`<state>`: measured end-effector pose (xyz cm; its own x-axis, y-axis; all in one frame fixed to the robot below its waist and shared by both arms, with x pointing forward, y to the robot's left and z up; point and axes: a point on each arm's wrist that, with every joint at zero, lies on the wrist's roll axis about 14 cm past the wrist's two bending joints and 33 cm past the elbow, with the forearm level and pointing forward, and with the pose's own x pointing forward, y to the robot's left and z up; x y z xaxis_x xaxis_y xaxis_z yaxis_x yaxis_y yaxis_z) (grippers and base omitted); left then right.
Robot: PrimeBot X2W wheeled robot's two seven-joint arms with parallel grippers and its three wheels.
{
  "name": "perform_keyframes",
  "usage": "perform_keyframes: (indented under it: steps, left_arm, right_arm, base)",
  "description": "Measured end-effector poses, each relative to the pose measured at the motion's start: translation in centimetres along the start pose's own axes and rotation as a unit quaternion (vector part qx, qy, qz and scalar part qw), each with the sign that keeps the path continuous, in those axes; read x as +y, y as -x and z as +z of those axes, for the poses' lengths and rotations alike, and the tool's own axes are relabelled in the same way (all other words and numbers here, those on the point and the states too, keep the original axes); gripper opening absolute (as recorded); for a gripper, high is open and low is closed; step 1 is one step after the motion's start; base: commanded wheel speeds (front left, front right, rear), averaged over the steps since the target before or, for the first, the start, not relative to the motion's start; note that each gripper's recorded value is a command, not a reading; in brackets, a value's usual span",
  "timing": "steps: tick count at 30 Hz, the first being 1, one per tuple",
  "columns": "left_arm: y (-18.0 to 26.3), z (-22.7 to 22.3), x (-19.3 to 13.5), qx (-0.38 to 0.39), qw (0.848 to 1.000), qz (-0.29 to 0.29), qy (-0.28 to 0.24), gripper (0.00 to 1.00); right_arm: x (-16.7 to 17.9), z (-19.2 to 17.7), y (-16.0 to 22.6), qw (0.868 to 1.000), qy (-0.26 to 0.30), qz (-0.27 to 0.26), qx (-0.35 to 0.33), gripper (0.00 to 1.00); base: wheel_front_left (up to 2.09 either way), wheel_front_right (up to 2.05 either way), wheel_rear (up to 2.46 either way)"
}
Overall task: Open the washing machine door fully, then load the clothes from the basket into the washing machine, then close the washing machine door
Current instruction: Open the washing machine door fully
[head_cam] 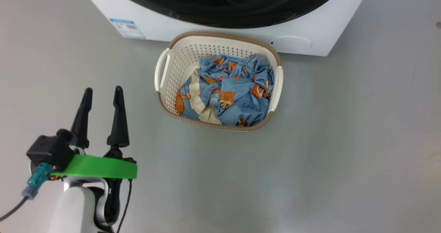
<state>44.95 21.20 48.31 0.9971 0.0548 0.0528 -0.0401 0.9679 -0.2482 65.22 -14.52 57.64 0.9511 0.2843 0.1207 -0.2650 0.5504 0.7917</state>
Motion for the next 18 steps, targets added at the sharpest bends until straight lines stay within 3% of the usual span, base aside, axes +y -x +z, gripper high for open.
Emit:
perform_keyframes:
  steps: [8, 18]
  left_arm:
    - [-0.2, -0.8, 1.0, 0.010, 1.000, 0.014, 0.002, 1.00]
    - [-0.4, -1.8, 2.4, 0.019, 0.999, 0.034, 0.009, 1.00]
  right_arm:
    - [0.9, -3.0, -3.0, 0.996, -0.012, 0.023, 0.080, 0.00]
    - [1.3, -5.3, -5.8, 0.990, -0.033, 0.039, 0.132, 0.00]
  base:
    - [0.00, 0.00, 0.00]
    - [0.00, 0.00, 0.00]
